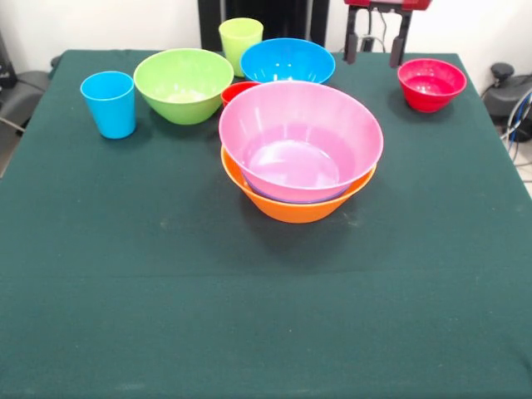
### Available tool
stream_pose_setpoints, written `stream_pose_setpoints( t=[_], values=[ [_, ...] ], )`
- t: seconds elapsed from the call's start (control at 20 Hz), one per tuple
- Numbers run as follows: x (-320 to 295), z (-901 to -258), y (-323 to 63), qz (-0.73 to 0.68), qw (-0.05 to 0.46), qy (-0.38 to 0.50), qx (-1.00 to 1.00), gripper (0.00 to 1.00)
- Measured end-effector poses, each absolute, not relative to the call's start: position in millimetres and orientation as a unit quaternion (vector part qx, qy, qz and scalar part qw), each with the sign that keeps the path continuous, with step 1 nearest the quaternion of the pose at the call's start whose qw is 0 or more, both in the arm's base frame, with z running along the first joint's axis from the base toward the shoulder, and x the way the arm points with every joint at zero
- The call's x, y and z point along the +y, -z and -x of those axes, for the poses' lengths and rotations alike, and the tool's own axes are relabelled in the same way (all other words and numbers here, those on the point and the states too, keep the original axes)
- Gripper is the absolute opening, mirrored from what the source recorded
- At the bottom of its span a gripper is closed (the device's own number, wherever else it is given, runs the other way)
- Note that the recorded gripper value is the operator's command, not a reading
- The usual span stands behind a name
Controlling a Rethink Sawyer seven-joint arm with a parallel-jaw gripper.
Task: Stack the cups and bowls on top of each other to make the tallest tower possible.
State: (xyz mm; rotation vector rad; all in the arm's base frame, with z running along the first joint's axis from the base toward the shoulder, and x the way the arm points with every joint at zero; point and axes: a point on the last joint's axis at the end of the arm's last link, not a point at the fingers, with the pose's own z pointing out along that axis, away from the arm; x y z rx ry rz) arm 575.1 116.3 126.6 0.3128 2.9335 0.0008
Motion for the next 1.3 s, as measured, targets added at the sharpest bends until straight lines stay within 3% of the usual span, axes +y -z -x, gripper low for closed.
stream_pose_setpoints(
  t=[0.65,1.3],
  values=[
    [119.6,-535.0,-103.3,-0.07,0.071,-0.006,0.995,1.0],
    [85.2,-484.5,-72.8,-0.038,0.05,-0.007,0.998,1.0]
  ],
)
